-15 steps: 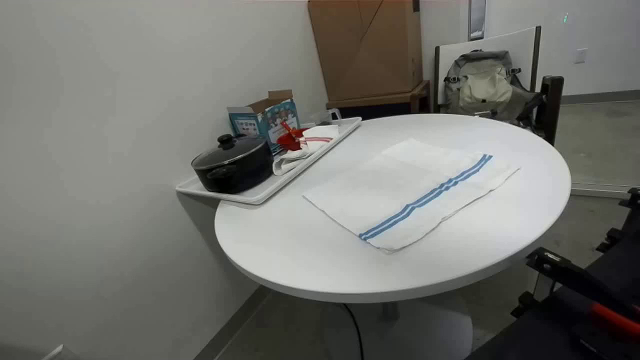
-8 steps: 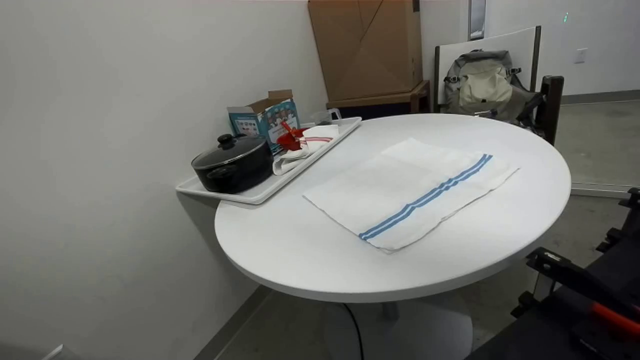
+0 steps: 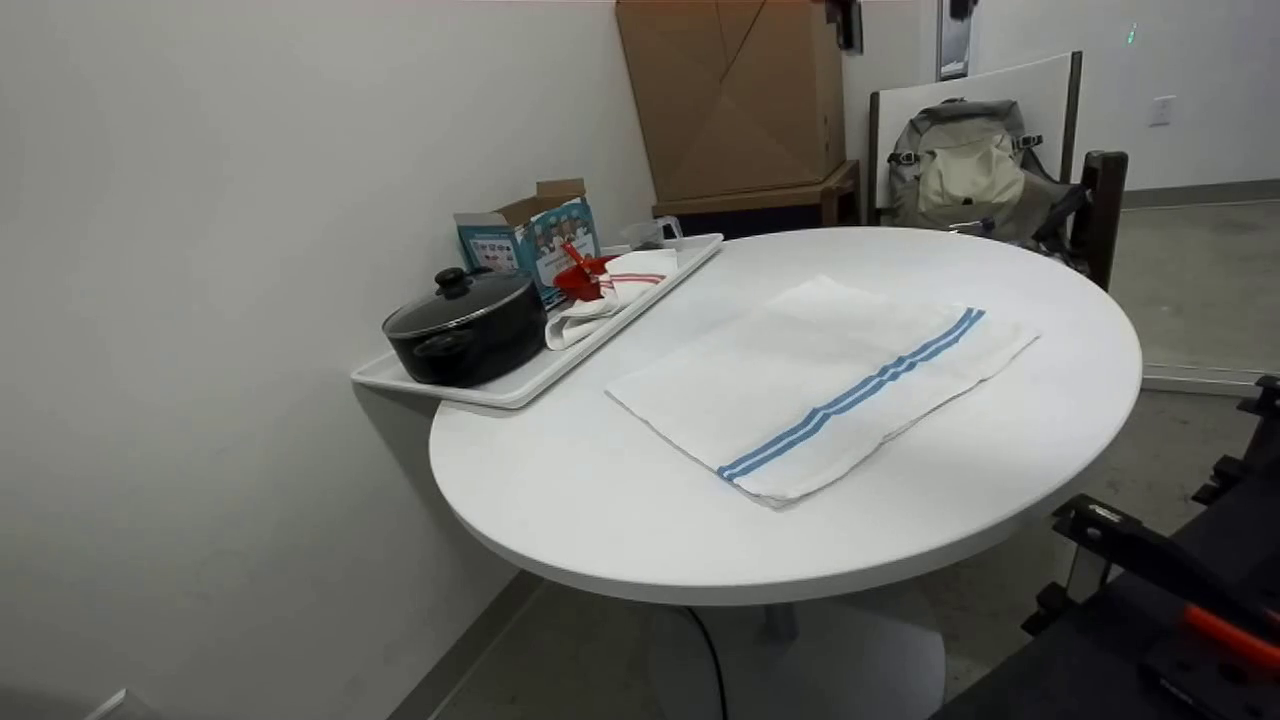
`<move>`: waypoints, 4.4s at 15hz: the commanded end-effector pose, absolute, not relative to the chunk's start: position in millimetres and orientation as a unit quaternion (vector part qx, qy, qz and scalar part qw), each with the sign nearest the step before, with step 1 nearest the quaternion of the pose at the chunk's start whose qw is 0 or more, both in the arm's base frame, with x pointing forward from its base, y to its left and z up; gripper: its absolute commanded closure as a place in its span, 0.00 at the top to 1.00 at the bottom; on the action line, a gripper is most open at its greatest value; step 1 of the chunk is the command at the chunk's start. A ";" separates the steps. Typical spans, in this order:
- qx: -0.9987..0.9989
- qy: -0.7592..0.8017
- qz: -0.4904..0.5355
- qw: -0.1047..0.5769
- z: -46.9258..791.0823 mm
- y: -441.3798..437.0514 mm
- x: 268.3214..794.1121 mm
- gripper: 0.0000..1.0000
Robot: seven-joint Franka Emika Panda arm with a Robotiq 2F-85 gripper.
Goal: Fold the towel on the table
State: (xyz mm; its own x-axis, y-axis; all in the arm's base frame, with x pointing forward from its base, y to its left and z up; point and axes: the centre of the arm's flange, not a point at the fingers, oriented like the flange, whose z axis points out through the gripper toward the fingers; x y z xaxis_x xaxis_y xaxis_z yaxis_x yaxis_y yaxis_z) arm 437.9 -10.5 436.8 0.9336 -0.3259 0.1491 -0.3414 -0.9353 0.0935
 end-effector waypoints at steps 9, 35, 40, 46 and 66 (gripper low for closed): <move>0.959 -0.271 -0.082 -0.022 193.4 -135.4 472.3 1.00; 0.938 -0.329 -0.109 0.017 120.4 -206.5 468.0 0.21; 0.939 -0.329 -0.101 0.016 123.6 -205.4 468.9 0.09; 0.940 -0.337 -0.055 -0.008 159.7 -201.5 466.3 0.12; 0.981 -0.184 -0.045 -0.028 208.9 -64.3 510.6 0.11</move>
State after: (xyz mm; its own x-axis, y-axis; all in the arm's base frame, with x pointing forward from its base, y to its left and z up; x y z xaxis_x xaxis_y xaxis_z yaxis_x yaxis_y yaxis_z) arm 503.1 -99.3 215.4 0.8951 -0.4393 -0.0765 -0.4439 -0.8940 -0.0605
